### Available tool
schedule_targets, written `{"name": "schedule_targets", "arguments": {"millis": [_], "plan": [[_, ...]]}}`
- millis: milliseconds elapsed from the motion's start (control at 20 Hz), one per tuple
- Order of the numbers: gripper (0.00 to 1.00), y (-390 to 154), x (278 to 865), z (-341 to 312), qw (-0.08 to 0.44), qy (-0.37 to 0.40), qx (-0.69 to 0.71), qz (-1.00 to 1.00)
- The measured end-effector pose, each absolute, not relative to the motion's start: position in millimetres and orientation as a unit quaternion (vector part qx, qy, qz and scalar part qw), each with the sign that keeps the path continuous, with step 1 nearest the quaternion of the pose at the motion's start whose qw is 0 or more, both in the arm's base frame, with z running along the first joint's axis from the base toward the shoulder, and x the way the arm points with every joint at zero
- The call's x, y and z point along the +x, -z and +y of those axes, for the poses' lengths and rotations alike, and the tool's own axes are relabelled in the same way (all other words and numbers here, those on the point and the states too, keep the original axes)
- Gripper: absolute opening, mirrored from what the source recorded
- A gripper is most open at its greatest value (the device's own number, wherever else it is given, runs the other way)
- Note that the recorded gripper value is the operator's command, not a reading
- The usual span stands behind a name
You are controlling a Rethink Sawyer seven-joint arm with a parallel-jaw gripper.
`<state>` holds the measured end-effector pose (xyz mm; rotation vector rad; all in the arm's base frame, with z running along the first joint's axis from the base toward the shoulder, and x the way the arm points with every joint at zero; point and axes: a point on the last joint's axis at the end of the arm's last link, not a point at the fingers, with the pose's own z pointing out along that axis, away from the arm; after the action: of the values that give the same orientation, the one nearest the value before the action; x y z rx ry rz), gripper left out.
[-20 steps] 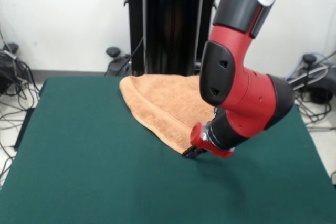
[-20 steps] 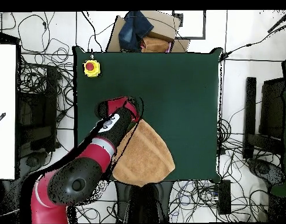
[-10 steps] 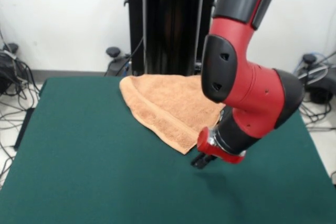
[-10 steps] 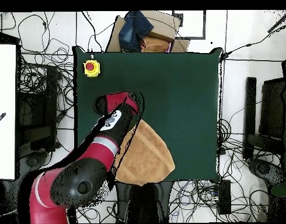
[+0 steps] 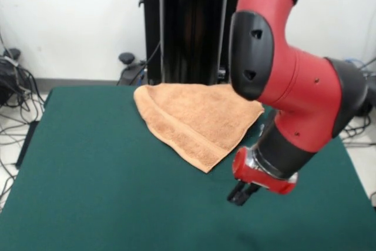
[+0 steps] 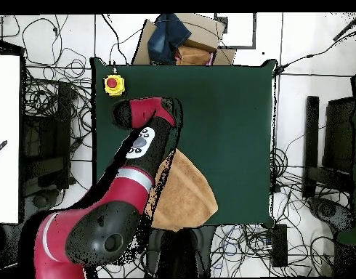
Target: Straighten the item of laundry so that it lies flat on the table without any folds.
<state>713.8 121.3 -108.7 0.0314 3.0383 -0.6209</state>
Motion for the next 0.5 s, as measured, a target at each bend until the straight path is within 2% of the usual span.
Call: {"name": "schedule_targets", "arguments": {"millis": [200,500], "plan": [[0.0,89,720,129,0.028,0.186,0.019,0.982],[0.0,58,680,122,-0.009,0.167,0.055,0.984]]}}
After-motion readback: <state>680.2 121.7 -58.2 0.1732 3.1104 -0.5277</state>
